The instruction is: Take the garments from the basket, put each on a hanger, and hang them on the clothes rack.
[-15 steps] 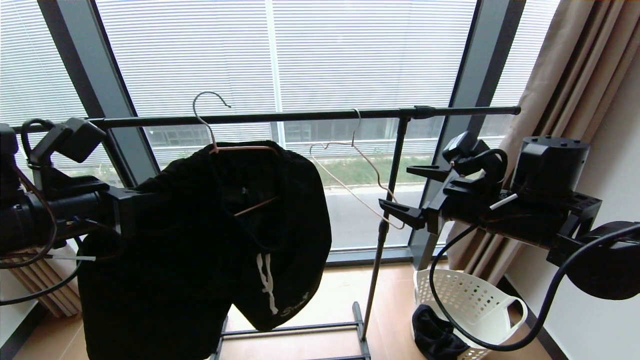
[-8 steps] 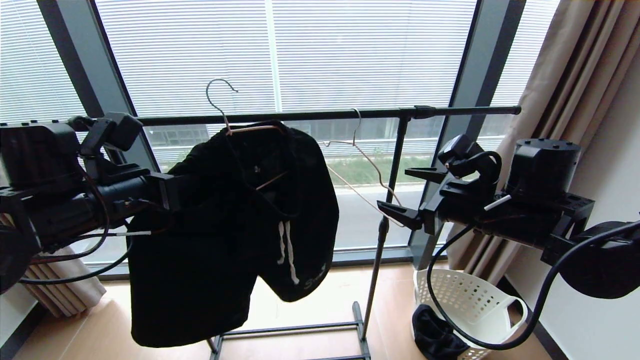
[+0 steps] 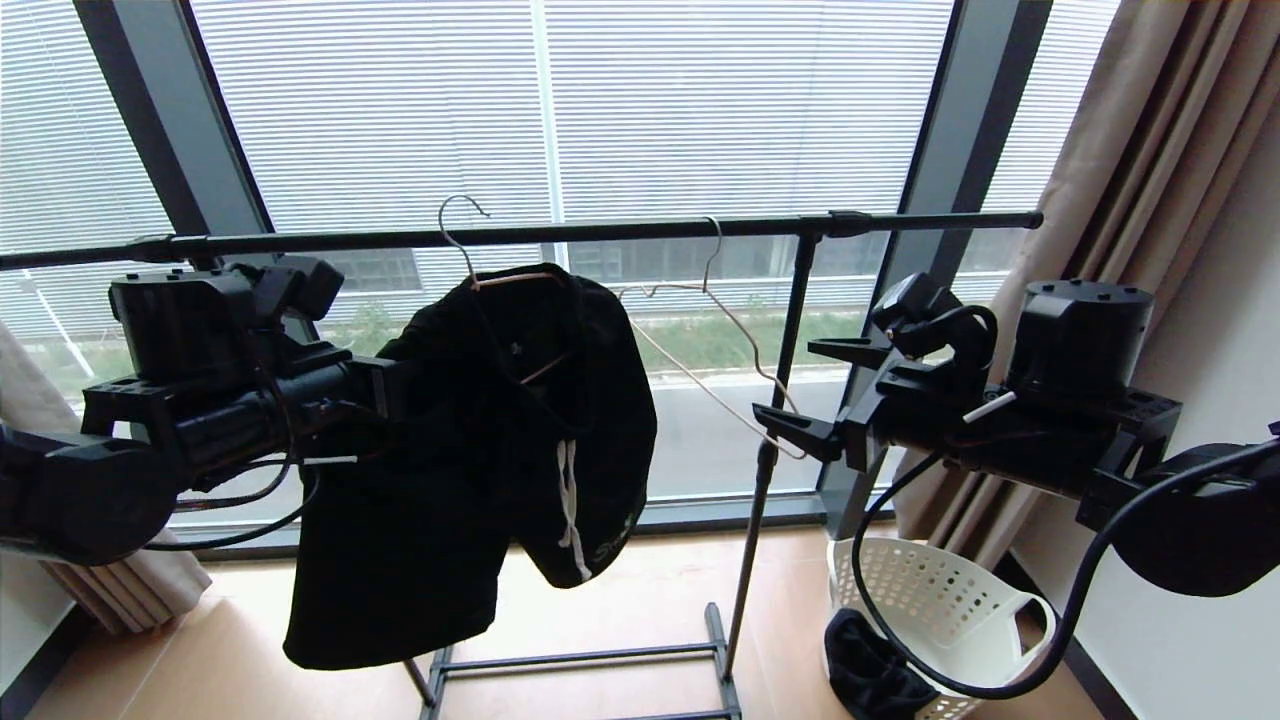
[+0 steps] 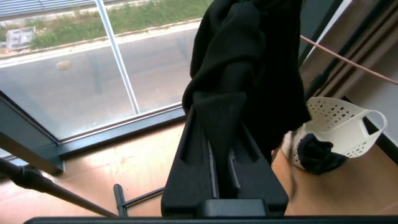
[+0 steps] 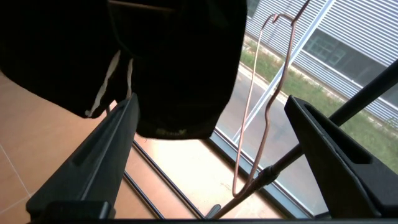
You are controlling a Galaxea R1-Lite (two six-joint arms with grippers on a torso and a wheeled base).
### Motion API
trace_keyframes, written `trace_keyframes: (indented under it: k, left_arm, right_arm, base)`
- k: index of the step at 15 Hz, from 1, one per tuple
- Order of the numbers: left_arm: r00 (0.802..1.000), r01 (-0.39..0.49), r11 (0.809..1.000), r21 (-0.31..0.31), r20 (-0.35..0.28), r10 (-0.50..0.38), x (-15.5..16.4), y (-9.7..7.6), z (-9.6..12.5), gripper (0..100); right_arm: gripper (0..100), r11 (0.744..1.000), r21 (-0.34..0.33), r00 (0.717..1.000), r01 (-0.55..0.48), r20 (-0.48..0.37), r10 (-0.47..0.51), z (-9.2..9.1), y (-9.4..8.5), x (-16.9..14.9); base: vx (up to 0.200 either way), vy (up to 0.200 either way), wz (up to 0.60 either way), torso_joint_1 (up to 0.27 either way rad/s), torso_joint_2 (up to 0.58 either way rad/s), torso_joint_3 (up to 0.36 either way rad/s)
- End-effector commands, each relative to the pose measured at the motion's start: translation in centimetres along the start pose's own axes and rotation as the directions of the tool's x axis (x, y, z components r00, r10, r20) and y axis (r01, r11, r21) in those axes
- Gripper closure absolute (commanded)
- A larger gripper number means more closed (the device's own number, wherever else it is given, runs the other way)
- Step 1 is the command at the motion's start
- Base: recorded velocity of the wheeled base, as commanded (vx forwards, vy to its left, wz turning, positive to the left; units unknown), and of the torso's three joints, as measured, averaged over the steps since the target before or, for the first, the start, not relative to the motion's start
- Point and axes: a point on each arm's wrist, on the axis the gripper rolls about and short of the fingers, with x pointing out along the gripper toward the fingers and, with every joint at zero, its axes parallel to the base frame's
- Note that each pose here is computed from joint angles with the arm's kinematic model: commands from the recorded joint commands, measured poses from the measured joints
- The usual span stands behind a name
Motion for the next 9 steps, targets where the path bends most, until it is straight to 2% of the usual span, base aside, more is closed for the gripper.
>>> trace_keyframes:
  k: [1, 5, 9]
  left_arm:
    - [1.000, 0.001, 1.000, -0.006, -0.021, -0.001, 1.6, 0.3, -0.6, 100]
    - [0.999, -0.047, 0.999, -0.026, -0.005, 0.047, 3.7, 0.8, -0.2, 100]
    - [0.999, -0.046, 0.999, -0.025, 0.010, 0.046, 5.6, 1.0, 0.0, 100]
  right_arm:
    - [0, 1.000, 0.001, 1.000, -0.001, -0.002, 0.001, -0.1, 0.0, 0.0]
    - [0, 1.000, 0.001, 1.000, 0.000, -0.004, 0.000, -0.1, 0.0, 0.1]
    - [0, 1.000, 0.002, 1.000, 0.000, -0.006, 0.000, -0.2, 0.0, 0.1]
  base:
    - [0.000, 0.000, 0.00, 0.000, 0.00, 0.000]
    - [0.000, 0.000, 0.00, 0.000, 0.00, 0.000]
    - [0.000, 0.000, 0.00, 0.000, 0.00, 0.000]
